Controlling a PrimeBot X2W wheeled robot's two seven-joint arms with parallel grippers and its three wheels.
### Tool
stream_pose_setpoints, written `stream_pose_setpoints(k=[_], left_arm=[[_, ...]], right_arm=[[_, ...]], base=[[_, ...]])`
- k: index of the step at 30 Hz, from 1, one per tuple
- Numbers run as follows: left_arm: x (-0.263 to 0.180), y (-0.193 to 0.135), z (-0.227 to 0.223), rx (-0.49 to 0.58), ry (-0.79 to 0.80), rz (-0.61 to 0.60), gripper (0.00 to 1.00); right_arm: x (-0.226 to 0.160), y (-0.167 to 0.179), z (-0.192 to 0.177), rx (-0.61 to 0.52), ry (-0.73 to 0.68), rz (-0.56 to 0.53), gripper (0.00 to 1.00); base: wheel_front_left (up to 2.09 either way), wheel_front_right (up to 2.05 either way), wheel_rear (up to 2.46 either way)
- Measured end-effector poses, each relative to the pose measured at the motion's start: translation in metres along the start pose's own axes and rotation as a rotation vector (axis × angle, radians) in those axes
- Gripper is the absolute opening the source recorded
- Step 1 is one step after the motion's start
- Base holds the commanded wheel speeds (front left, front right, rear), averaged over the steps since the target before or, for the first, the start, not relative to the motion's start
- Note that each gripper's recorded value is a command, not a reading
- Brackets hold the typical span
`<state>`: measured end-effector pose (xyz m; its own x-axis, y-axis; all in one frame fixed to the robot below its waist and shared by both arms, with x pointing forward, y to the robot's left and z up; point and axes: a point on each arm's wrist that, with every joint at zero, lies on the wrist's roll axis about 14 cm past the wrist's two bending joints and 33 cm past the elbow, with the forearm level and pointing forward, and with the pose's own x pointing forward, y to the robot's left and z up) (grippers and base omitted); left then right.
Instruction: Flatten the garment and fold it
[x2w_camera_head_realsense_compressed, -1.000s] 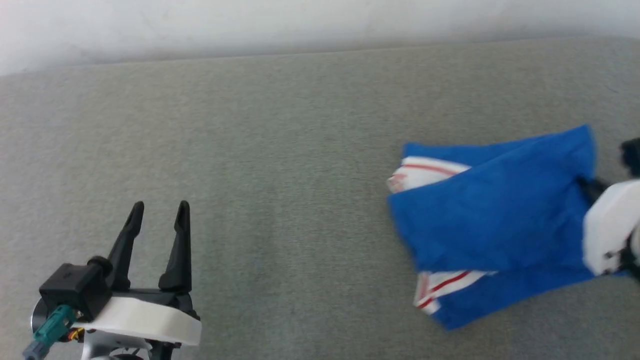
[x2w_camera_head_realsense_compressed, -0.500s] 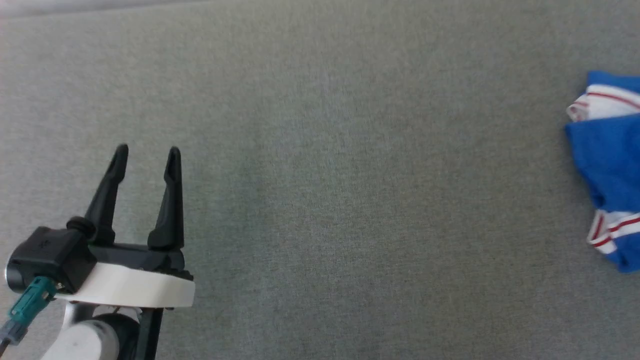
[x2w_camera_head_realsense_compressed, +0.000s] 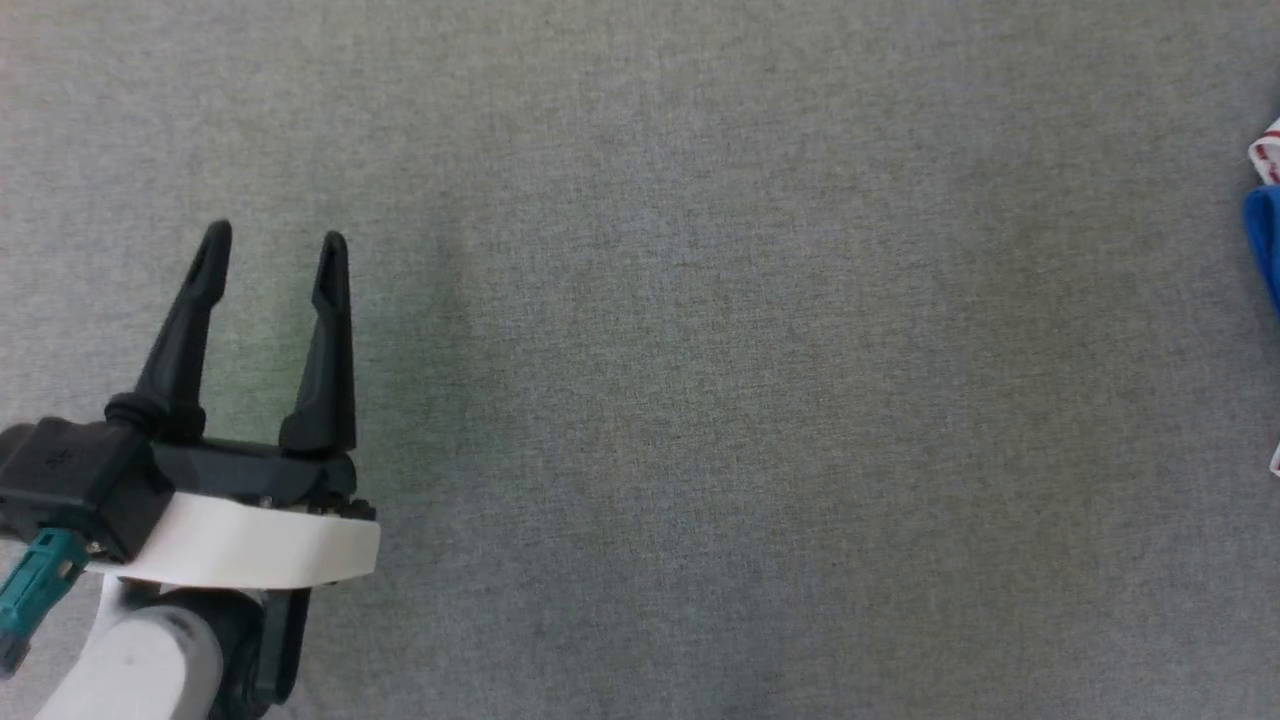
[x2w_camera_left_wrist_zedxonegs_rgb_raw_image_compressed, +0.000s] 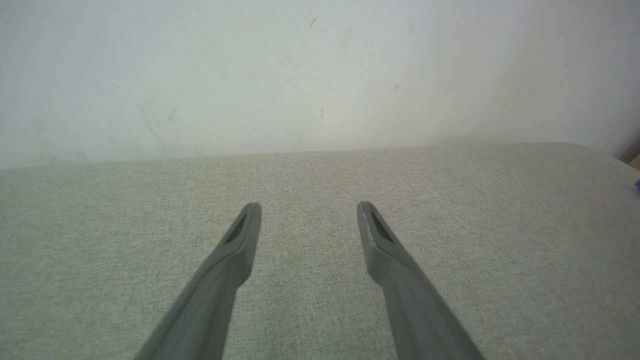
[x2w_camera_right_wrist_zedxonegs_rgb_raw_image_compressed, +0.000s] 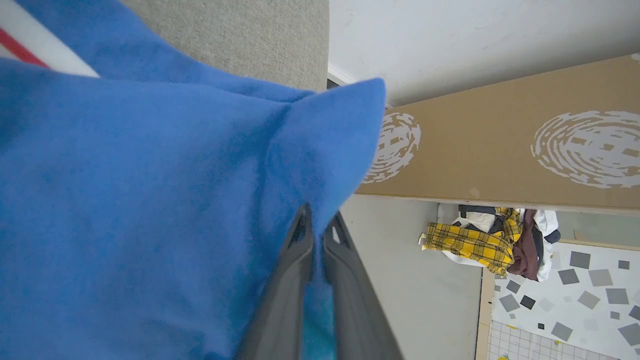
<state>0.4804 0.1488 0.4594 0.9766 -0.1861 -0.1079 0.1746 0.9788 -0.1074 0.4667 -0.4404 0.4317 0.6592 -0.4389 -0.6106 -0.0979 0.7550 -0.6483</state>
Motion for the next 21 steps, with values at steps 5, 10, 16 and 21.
stream_pose_setpoints(k=[5, 10, 16, 21], left_arm=[[0.008, 0.001, 0.003, 0.038, -0.046, -0.004, 1.0], [0.004, -0.002, 0.014, 0.039, -0.081, -0.005, 1.0], [-0.009, -0.01, 0.03, -0.005, -0.125, 0.004, 1.0], [-0.025, -0.006, 0.035, -0.038, -0.127, 0.04, 1.0]], right_arm=[[0.011, 0.007, -0.008, 0.019, 0.013, -0.006, 1.0], [0.005, 0.002, -0.008, 0.054, -0.013, -0.017, 1.0], [-0.013, 0.015, -0.001, 0.191, -0.131, 0.018, 1.0], [-0.037, 0.058, 0.008, 0.312, -0.232, 0.11, 1.0]], base=[[0.0, 0.0, 0.0], [0.0, 0.0, 0.0], [0.0, 0.0, 0.0], [0.0, 0.0, 0.0]])
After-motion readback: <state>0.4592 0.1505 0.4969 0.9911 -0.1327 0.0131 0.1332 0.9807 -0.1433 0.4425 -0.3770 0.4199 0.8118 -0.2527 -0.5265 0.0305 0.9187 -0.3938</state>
